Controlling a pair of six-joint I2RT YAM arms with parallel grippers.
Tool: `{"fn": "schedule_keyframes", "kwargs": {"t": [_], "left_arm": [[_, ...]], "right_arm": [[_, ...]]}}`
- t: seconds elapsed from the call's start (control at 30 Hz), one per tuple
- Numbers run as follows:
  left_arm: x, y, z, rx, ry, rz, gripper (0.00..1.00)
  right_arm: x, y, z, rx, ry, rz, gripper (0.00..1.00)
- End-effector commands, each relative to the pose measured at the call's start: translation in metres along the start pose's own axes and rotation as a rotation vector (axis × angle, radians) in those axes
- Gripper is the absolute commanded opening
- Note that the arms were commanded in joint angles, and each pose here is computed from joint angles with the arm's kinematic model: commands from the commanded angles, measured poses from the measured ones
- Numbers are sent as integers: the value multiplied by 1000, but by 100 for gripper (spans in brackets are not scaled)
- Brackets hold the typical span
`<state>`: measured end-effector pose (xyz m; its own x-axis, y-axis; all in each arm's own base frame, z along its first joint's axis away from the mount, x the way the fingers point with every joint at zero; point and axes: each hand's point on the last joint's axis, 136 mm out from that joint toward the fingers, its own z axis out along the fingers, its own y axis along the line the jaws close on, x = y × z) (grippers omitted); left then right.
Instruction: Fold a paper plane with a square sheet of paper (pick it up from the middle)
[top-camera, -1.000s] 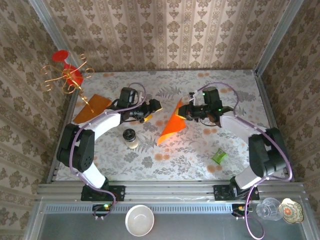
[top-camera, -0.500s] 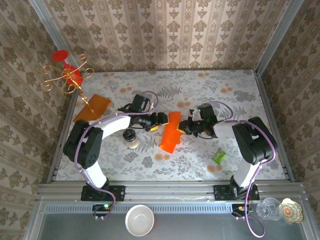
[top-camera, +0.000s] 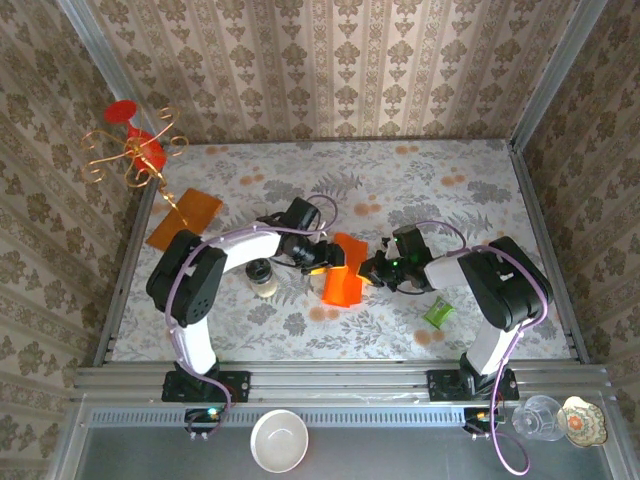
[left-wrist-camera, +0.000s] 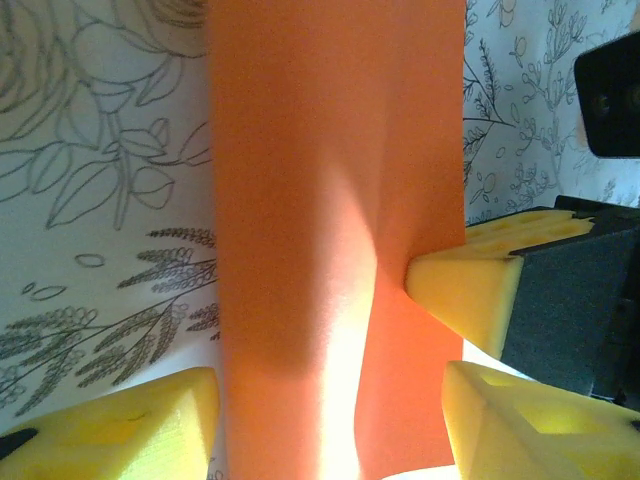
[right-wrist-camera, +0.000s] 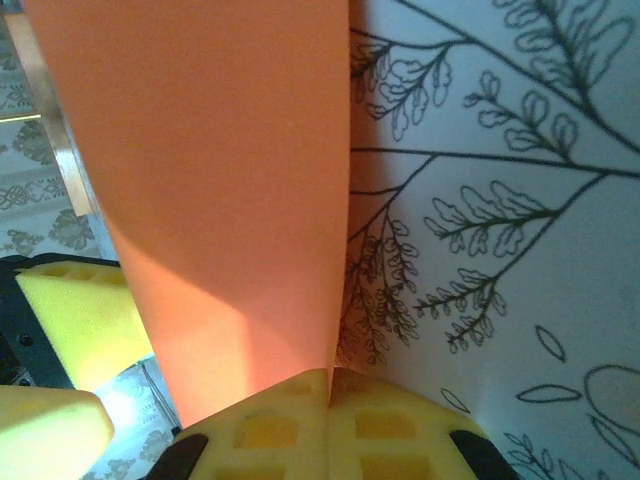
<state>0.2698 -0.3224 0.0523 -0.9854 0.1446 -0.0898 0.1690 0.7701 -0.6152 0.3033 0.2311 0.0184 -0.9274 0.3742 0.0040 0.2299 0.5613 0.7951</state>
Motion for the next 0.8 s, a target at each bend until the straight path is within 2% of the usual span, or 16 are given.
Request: {"fn": "schedule_keyframes", "kwargs": {"t": [0.0, 0.5, 0.67, 0.77], "left_arm": [[2, 5, 3, -57, 28, 35, 62], [0, 25, 11, -156, 37, 2, 54], [4, 38, 15, -212, 52, -15, 44], [5, 41, 18, -219, 61, -8, 41]], "right_arm": [[-2, 9, -1, -19, -31, 1, 7], [-1, 31, 14, -108, 53, -22, 9], [-3, 26, 6, -56, 36, -41, 19], [-10, 18, -12, 16, -23, -57, 26]]}}
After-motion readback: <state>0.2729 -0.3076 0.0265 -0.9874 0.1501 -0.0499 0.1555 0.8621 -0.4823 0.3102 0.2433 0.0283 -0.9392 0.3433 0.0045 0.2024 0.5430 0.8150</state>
